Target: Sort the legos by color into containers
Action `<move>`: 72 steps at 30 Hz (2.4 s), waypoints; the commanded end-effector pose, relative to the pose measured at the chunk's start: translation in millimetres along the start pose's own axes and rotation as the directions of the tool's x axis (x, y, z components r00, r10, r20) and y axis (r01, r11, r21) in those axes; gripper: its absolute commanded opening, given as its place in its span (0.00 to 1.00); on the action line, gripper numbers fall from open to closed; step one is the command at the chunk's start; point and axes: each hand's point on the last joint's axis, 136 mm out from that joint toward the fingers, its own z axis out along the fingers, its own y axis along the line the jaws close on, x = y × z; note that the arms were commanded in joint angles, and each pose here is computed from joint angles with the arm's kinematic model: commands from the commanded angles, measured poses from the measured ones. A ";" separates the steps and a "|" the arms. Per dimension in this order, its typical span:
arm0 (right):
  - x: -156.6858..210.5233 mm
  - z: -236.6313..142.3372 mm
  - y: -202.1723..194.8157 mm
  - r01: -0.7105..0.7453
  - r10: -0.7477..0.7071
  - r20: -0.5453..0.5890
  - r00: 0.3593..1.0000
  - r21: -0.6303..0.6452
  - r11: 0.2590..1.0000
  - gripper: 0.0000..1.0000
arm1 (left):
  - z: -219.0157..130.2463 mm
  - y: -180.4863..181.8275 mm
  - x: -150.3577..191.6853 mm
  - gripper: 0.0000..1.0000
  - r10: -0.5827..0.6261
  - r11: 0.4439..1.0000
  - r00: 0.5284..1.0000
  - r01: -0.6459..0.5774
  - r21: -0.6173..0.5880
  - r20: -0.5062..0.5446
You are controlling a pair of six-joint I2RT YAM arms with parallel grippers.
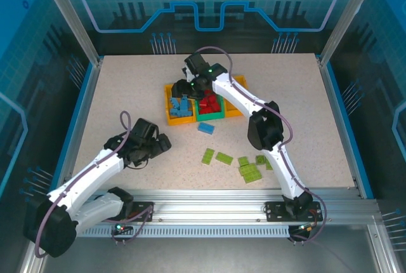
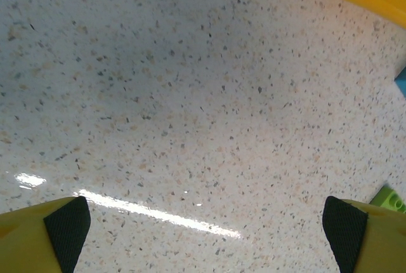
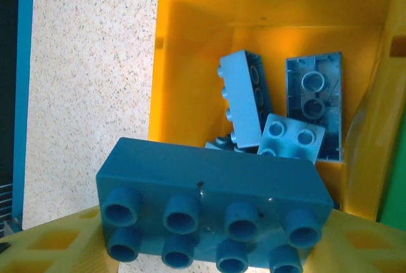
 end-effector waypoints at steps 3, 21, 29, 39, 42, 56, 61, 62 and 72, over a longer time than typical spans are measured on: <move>0.3 0.7 0.4 -0.039 0.038 -0.033 0.999 -0.026 0.999 0.82 | 6.0 -8.2 8.0 0.99 0.001 1.000 1.000 0.000 0.011 -0.020; 31.4 -132.7 -37.2 0.032 -0.036 0.083 0.996 0.043 0.999 0.94 | 34.9 -137.0 87.1 0.95 0.655 0.755 0.749 -0.642 0.134 -0.105; 55.7 -203.9 -157.9 -0.197 0.163 0.211 0.964 0.152 0.969 0.95 | 69.7 -150.3 112.5 0.88 0.711 0.702 0.679 -0.703 0.116 -0.185; 104.3 -230.5 -238.8 -0.324 0.282 0.203 0.938 0.221 0.920 0.96 | 99.8 -151.4 119.2 0.69 0.730 0.669 0.638 -0.741 0.064 -0.244; 114.1 -232.7 -248.4 -0.347 0.304 0.209 0.929 0.219 0.912 0.96 | 104.7 -146.3 119.7 0.57 0.730 0.663 0.632 -0.747 0.047 -0.259; 146.4 -223.9 -250.7 -0.267 0.228 0.175 0.958 0.250 0.931 0.93 | 85.9 -151.3 98.4 0.33 0.694 0.712 0.691 -0.700 0.049 -0.202; 167.2 -217.7 -241.5 -0.142 0.103 0.137 0.985 0.313 0.939 0.93 | 57.1 -188.4 54.5 0.33 0.667 0.744 0.739 -0.658 0.114 -0.090; 170.7 -216.0 -238.5 -0.128 0.090 0.134 0.987 0.311 0.942 0.94 | 50.3 -202.4 45.0 0.33 0.669 0.740 0.741 -0.657 0.145 -0.063; 214.5 -179.9 -208.6 -0.047 0.031 0.058 0.998 0.305 0.951 0.93 | 44.9 -323.9 2.8 0.34 0.679 0.674 0.734 -0.631 0.384 0.014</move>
